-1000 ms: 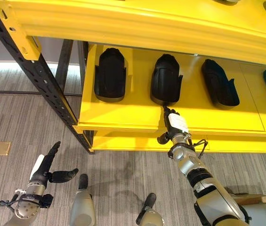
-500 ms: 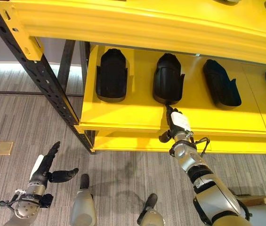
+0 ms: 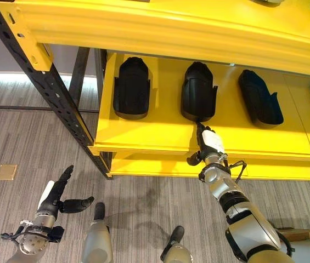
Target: Move parts from the plastic box to the shelf.
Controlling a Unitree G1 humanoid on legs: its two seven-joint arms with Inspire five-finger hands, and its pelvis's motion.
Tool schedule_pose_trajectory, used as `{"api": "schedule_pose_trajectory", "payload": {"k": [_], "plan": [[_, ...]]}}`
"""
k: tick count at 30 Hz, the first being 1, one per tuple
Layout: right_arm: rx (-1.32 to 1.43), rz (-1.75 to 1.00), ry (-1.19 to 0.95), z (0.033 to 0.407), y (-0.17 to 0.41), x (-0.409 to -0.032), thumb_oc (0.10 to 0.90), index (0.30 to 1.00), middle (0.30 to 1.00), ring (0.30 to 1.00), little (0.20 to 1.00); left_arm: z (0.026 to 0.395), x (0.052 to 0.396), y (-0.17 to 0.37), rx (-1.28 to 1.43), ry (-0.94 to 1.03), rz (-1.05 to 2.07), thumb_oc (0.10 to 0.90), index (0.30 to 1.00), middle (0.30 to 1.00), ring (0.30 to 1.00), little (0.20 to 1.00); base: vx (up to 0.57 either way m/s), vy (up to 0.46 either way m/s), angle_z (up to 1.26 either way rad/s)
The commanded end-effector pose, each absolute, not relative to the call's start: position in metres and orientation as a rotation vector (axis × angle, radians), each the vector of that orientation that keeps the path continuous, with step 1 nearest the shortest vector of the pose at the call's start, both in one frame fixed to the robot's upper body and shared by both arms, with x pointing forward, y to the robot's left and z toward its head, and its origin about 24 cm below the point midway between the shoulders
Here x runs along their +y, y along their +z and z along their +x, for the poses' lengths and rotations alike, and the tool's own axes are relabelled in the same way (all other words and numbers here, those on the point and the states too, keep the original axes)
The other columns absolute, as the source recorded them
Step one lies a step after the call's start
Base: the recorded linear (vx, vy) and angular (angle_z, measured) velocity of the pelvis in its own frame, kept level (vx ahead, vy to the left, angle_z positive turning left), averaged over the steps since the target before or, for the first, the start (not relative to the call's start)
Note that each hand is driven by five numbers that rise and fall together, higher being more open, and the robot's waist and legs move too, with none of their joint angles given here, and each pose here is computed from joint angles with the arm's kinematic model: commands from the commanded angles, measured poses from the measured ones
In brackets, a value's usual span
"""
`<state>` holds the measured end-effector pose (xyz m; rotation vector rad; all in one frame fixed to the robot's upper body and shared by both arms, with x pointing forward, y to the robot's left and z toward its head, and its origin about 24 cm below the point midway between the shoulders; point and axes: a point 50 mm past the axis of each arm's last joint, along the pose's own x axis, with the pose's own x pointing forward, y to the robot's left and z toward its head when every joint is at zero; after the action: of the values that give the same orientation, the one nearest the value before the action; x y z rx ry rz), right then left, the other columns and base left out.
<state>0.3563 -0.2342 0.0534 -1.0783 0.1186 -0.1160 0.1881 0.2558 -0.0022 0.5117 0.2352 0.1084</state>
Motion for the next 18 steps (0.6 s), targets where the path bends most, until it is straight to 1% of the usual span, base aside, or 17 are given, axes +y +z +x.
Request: {"api": "schedule_pose_trajectory", "payload": {"k": [1,18], "plan": [[0.217,-1.057,-0.319,0.353,0.072,-0.288,0.9,1.0,1.0,1.0,1.0,0.195,0.258,0.031,0.051,0.109,0.526,0.9,1.0,1.0,1.0,1.0,0.0,0.0,0.0],[0.261,-1.04,-0.357,0.344,0.064,-0.301,0.9,1.0,1.0,1.0,1.0,0.195,0.26,0.029,0.061,0.116,0.534,0.9,1.0,1.0,1.0,1.0,0.0,0.0,0.0]]}}
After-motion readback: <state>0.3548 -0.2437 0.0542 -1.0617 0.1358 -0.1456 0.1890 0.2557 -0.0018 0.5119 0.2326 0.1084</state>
